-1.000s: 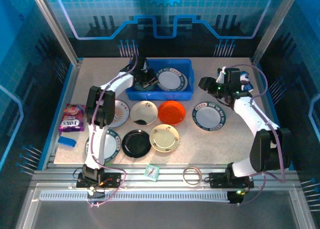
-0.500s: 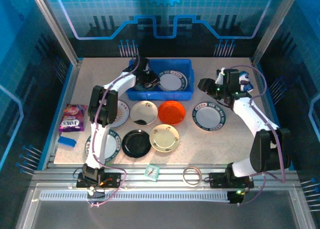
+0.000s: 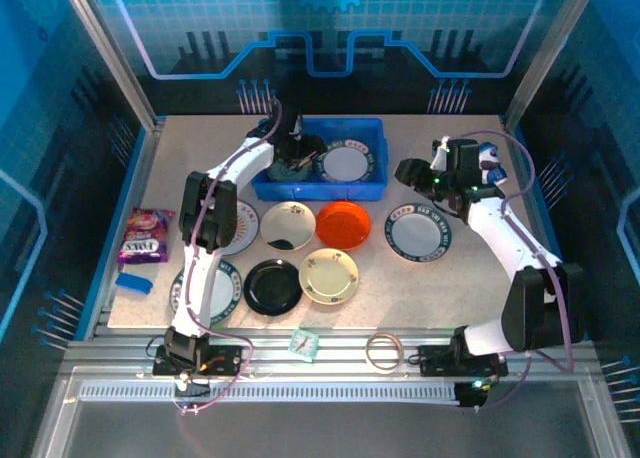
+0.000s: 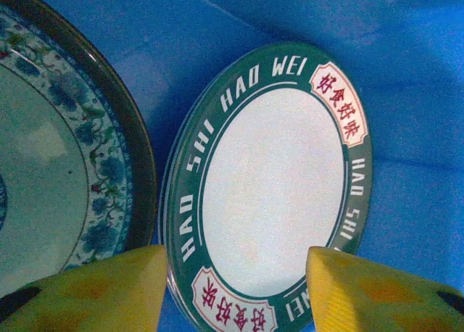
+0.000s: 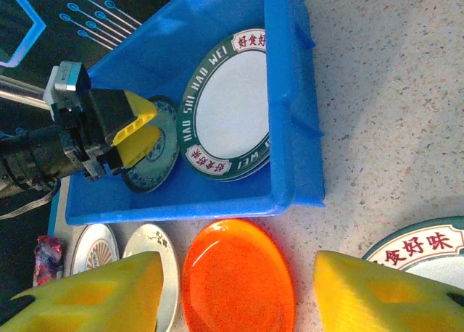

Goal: Place the plates into the plastic bin on the countertop

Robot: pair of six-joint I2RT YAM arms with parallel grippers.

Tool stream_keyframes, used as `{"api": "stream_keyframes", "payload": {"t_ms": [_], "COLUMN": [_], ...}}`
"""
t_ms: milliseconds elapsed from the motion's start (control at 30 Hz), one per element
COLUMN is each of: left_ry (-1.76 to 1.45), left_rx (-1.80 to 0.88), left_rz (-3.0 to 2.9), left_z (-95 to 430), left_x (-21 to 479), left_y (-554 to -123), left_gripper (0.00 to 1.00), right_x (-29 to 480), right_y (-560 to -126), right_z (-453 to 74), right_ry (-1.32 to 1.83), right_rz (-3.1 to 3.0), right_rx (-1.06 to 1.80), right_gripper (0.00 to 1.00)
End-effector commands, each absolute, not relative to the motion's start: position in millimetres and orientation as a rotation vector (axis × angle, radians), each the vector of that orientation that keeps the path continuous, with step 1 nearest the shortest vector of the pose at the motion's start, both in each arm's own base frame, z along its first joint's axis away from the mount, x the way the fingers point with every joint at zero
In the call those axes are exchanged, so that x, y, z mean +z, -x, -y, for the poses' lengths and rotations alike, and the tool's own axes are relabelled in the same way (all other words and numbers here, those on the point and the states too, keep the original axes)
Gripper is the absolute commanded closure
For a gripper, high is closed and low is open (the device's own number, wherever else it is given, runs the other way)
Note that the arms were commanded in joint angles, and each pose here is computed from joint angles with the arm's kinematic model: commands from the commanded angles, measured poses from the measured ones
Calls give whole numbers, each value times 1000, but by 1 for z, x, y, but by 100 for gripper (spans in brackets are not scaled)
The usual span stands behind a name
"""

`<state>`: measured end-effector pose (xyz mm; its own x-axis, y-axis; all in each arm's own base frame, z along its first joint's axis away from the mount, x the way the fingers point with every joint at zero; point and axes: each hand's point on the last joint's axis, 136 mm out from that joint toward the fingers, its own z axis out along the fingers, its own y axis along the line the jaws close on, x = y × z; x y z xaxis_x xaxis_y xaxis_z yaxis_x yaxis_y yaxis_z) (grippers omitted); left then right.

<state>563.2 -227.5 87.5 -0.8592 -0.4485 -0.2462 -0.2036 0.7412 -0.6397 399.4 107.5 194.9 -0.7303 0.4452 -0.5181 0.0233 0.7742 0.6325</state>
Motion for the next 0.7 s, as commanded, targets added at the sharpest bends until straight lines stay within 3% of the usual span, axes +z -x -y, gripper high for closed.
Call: {"api": "stream_keyframes", "payload": {"t_ms": [0,300,500,667], "left_ry": [458,349,254,162], "left_rx": [-804,-717,-717,-726], "left_rz": [-2544,-2399,-2403,-2451], "left_z": [223,209,215,228], "left_x": [106,196,218,212], "left_y": [-561,-528,-458,-383], "left_gripper": [40,36,35,35], "right_x": [196,191,163,131], "right_y": [-386,-345,-294,-254], "right_z": [-109,-134,-161,-172], "right_ry": [-304,-170,-23,30], "right_rz": [-2301,-2381,-2500,-2610], "right_rx": [772,773,775,810], "right_gripper": [43,45,47,54]}}
